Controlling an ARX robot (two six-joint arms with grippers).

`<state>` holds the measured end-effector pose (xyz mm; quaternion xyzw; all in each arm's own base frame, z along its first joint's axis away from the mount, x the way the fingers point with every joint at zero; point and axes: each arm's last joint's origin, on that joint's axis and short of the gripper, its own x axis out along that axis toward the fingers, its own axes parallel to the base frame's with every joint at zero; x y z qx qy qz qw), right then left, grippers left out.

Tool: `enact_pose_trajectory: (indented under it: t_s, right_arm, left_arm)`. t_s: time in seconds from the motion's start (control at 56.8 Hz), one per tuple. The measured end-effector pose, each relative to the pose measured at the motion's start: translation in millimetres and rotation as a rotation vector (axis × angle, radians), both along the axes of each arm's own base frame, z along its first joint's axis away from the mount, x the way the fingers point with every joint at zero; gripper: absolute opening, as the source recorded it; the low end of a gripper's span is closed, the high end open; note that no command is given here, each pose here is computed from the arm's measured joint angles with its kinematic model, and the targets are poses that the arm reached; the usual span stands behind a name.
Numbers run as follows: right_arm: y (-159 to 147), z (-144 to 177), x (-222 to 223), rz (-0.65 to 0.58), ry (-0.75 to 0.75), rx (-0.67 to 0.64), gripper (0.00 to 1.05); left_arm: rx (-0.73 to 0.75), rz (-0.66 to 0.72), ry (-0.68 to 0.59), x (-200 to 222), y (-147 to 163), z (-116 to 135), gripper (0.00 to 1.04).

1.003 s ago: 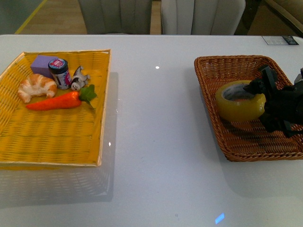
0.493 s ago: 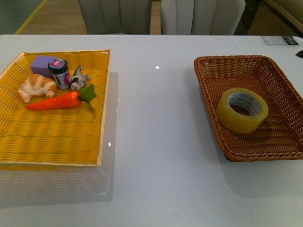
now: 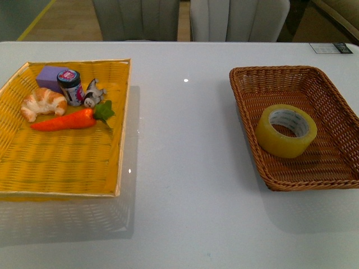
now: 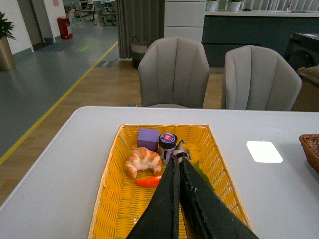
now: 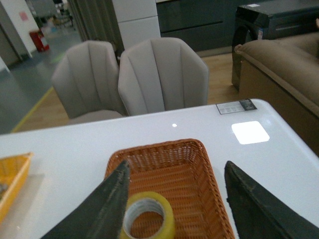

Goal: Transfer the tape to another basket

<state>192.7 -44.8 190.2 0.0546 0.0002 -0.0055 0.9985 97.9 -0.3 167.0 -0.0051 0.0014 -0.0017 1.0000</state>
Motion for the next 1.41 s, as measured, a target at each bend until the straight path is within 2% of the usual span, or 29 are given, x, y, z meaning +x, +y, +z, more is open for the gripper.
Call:
enact_pose_trajectory:
  t_s: [0.123,0.282,0.581,0.651,1.408]
  right_arm:
    - [12.5,-8.6,-14.0,0.007,0.016,-0.07,0.28]
    - [22.1,-12.8,-28.1,0.0,0.013,-0.093,0.02]
    - [38.5,-24.9,-48.3,-0.02,0.012,-0.103,0.02]
    - [44.0,-21.6,-52.5,0.014,-0.006,-0.104,0.02]
    - [44.4,-16.0,-79.2,0.008,-0.023,-0.104,0.02]
  left_arm:
    - [0.0,0.0,-0.002,-0.1,0.0,0.1,0.02]
    - [0.0,0.0,-0.002,-0.1,0.0,0.1,0.02]
    - [0.0,0.0,-0.002,-0.1,0.0,0.1,0.02]
    - [0.0,0.0,-0.002,-0.1,0.0,0.1,0.02]
    - [0.0,0.0,-0.002,-0.1,0.0,0.1,0.02]
